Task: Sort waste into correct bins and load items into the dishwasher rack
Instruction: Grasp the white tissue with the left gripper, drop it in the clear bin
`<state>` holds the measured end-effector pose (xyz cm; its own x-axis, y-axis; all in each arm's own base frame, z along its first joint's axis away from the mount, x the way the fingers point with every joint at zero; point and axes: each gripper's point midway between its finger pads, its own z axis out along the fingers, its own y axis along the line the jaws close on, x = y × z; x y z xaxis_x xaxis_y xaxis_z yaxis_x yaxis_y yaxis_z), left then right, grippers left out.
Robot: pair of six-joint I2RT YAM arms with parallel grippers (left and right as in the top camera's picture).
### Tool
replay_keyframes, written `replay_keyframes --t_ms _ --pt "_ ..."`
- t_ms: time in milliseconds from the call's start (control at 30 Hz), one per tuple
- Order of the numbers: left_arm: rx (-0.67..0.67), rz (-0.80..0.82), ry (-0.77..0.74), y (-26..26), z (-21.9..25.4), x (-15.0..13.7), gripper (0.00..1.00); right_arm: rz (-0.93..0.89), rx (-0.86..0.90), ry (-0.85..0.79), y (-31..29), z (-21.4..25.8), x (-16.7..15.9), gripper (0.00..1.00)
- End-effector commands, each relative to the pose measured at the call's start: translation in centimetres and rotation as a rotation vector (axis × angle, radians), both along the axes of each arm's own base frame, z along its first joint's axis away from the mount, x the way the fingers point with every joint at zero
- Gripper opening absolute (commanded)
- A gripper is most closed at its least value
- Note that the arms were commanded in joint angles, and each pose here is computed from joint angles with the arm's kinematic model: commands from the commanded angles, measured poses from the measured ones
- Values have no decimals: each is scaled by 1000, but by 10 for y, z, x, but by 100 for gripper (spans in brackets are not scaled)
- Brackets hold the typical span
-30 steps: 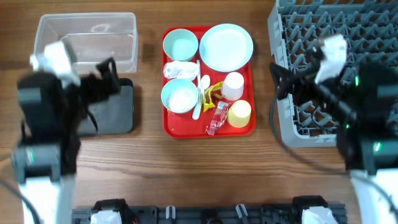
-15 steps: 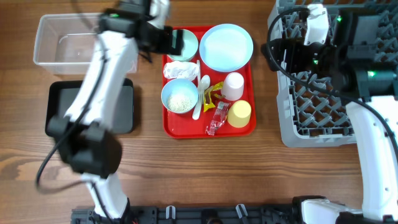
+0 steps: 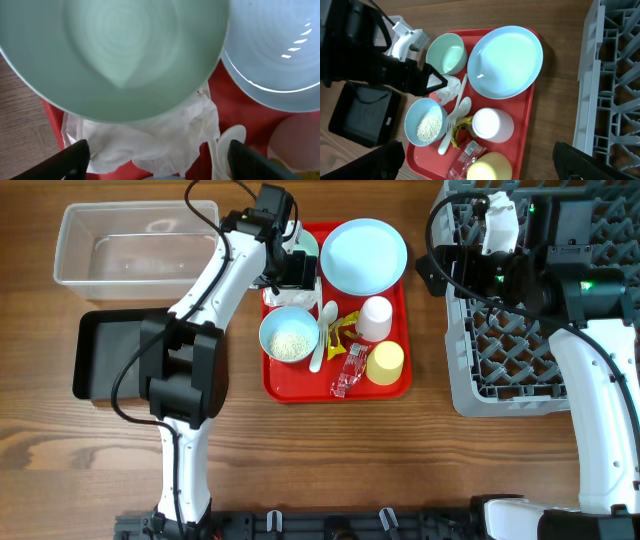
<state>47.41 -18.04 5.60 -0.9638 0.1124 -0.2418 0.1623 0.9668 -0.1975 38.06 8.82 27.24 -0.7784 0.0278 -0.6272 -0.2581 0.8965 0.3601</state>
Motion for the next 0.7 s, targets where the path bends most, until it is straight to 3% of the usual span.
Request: replay_keyframes --t_ms 0,300,367,500,533,667 --pt "18 23 6 2 -11 5 84 -10 4 -3 1 3 4 100" --pt "45 26 40 5 -34 3 75 -16 -4 -3 -1 2 5 100" --pt "47 22 47 3 -36 1 62 -15 -4 -4 -1 2 5 100" --pt "46 20 44 2 -36 2 10 -15 -4 -3 -1 2 5 99" --pt "45 19 44 2 -36 2 4 -16 -4 -3 -1 2 5 99" --pt "30 20 9 0 -18 5 4 -16 -3 -3 -1 2 5 100"
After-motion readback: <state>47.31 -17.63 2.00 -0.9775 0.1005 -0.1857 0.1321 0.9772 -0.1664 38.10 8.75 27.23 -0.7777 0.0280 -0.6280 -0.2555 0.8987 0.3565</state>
